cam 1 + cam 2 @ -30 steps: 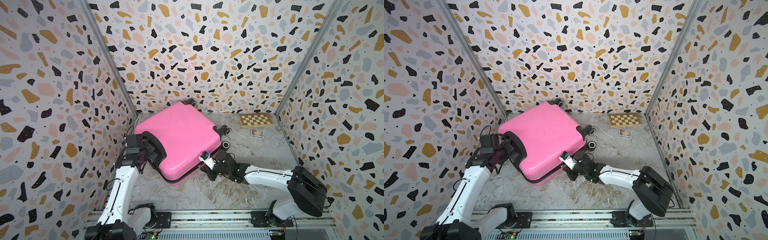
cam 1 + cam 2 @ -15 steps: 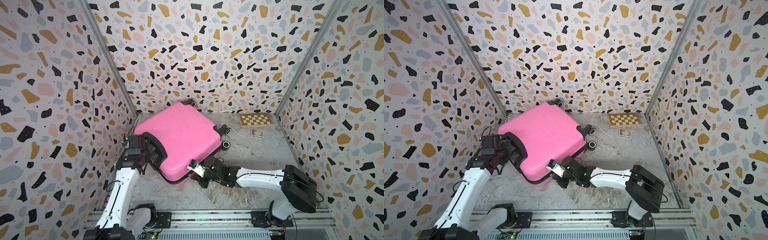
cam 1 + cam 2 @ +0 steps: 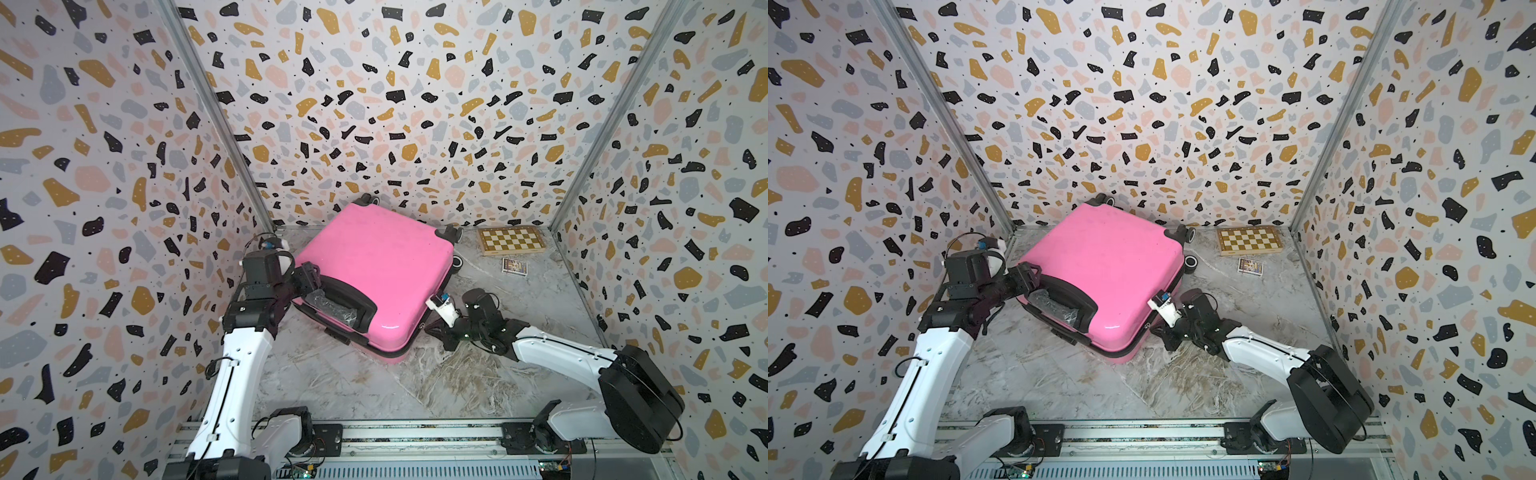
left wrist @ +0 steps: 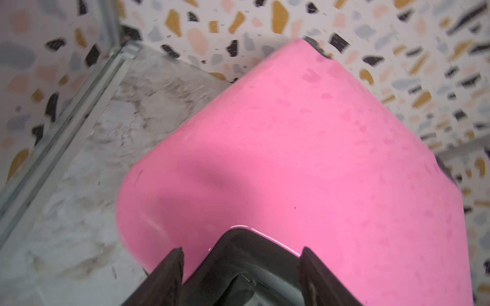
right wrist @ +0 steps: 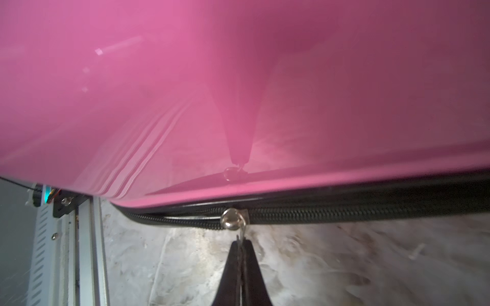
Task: Close the suitcase zippers
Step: Zip the zipper on the suitcase.
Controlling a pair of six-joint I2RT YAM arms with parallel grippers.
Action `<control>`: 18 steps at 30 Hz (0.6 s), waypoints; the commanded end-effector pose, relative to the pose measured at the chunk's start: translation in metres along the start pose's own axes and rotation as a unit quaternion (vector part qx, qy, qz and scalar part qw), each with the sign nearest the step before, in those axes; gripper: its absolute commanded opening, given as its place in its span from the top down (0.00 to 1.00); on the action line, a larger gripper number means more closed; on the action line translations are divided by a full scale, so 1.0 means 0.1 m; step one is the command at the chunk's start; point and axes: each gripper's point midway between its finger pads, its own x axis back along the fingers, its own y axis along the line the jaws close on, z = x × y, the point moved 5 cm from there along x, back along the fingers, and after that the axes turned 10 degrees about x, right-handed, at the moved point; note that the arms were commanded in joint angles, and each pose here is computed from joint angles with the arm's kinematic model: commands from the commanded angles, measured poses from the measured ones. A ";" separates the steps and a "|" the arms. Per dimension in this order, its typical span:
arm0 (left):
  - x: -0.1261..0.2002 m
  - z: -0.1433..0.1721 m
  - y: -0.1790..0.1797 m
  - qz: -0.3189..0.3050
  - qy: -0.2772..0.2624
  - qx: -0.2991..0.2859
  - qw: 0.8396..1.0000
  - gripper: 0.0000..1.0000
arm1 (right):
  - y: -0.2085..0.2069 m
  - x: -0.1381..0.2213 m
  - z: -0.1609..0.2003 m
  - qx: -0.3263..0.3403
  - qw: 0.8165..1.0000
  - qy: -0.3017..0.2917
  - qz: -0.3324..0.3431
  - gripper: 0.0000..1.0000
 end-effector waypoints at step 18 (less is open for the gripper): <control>-0.09 1.02 -0.77 0.334 0.170 -0.593 0.713 0.25 | -0.54 0.21 -0.08 -0.034 0.998 -0.029 0.040 1.00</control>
